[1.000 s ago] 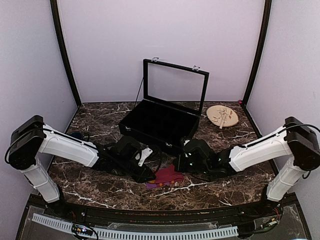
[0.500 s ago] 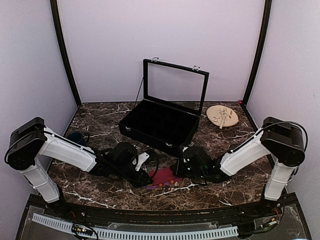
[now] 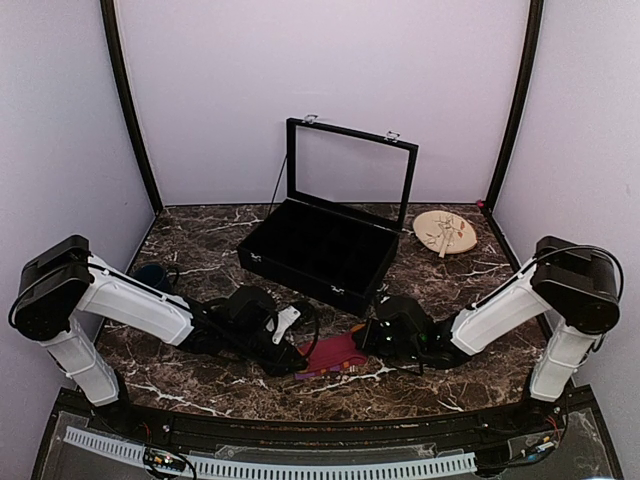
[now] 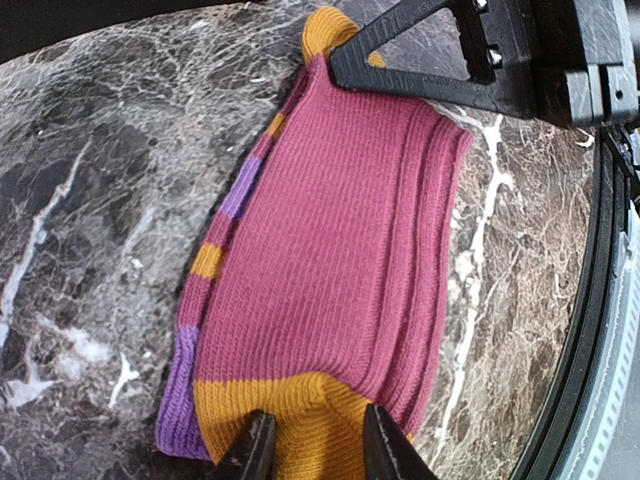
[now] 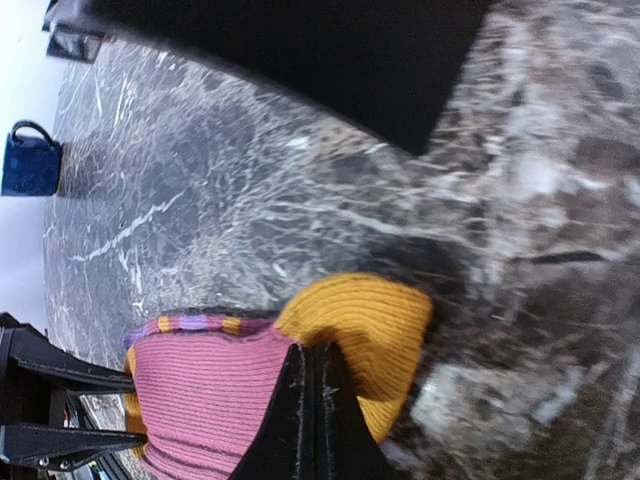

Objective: Roll the socks
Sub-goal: Smooth out the sock at the center of the board.

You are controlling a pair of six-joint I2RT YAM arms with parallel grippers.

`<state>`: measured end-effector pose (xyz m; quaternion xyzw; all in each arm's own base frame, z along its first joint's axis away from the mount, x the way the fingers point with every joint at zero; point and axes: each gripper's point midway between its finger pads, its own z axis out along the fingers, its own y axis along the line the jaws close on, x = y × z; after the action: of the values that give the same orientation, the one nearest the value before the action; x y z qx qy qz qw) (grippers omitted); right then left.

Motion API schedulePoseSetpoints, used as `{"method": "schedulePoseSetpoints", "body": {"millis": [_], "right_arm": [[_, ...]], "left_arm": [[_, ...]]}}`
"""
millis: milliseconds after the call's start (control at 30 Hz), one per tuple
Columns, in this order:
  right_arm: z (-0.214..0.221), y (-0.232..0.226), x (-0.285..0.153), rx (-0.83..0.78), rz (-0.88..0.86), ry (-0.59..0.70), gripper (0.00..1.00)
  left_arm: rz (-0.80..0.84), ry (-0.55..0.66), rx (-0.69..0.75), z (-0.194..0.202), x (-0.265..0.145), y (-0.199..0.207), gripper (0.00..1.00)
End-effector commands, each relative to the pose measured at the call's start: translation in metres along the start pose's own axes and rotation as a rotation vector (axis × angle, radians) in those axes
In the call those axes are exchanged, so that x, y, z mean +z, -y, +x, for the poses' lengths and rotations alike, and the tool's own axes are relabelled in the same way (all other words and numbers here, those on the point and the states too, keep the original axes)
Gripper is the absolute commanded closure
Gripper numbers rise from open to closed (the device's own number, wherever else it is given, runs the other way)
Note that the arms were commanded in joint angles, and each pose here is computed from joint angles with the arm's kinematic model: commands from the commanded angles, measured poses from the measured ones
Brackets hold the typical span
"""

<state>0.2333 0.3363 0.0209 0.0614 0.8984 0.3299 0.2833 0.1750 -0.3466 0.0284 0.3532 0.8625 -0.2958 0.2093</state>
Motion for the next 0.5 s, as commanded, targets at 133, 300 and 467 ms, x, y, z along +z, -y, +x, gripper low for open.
{"method": "schedulePoseSetpoints", "body": {"millis": [133, 300, 467], "right_arm": [[-0.002, 0.026, -0.01, -0.02, 0.117, -0.001, 1.0], [-0.018, 0.008, -0.026, -0.107, 0.119, 0.051, 1.0], [-0.031, -0.001, -0.04, -0.197, 0.164, 0.07, 0.96]], "left_arm": [[0.009, -0.032, 0.0, 0.006, 0.005, 0.008, 0.66], [-0.01, -0.006, 0.009, -0.002, 0.0, 0.009, 0.64], [-0.032, 0.044, 0.021, -0.018, -0.008, 0.01, 0.59]]}}
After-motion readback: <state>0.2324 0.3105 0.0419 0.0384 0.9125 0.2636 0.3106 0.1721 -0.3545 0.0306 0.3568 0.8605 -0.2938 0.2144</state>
